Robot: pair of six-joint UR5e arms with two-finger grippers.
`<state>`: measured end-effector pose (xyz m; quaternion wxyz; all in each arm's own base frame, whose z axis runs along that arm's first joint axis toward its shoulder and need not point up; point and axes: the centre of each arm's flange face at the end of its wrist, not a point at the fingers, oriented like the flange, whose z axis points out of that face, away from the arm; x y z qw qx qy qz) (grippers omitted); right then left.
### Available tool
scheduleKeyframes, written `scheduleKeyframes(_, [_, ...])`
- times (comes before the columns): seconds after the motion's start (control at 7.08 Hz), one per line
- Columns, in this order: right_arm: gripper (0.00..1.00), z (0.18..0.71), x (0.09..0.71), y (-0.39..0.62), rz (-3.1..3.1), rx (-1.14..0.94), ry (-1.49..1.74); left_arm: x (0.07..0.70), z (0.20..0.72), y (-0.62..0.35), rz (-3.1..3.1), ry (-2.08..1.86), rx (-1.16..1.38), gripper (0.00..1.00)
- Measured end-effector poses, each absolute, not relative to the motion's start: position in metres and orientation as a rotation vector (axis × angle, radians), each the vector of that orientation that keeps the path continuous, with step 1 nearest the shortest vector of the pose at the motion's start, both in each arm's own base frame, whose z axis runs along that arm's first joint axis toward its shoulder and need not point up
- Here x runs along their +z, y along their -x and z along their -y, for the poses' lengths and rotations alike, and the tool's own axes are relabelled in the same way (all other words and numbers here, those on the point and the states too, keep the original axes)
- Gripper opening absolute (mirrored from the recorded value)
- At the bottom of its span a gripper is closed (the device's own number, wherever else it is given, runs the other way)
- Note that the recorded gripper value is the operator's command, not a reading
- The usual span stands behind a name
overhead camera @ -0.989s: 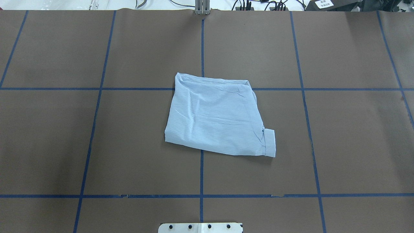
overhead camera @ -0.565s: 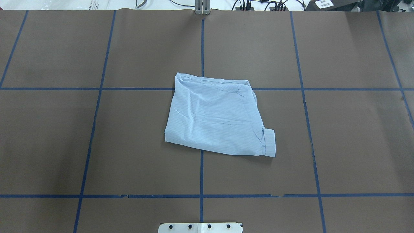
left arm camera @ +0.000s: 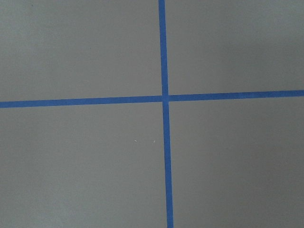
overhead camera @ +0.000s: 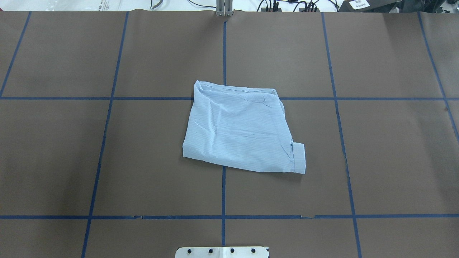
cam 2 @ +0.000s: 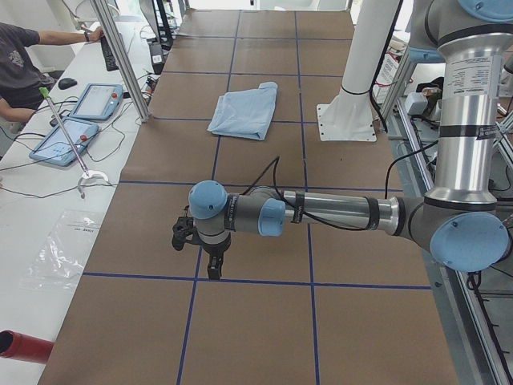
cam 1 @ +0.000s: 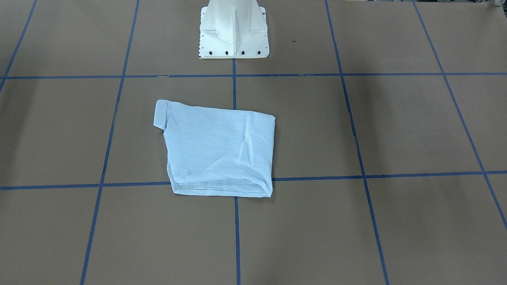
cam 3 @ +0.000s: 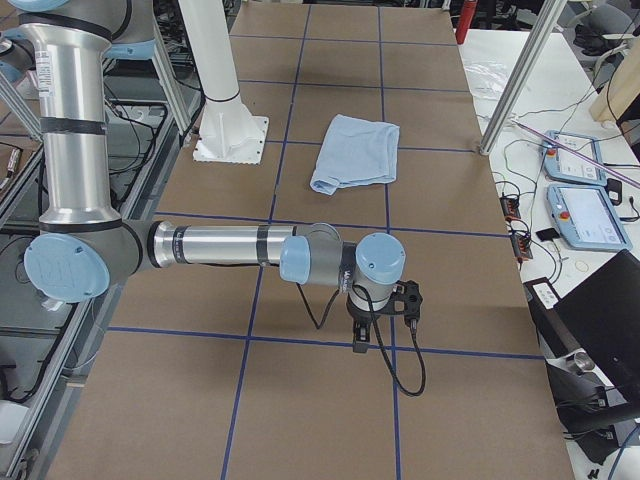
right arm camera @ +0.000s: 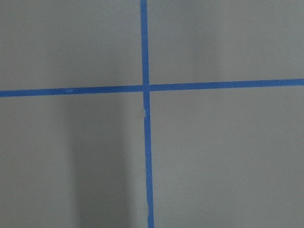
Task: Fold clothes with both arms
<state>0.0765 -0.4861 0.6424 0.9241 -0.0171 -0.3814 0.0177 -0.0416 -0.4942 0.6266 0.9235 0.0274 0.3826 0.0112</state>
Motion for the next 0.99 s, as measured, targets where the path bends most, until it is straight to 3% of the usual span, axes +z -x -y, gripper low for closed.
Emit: scheduleKeyframes(0.99, [1.00, 0.4863, 0.6426, -0.0764, 0.784, 0.037, 0.036, 0.6243, 0.4970, 0.0415, -0.785, -0.061, 0.025, 1.00])
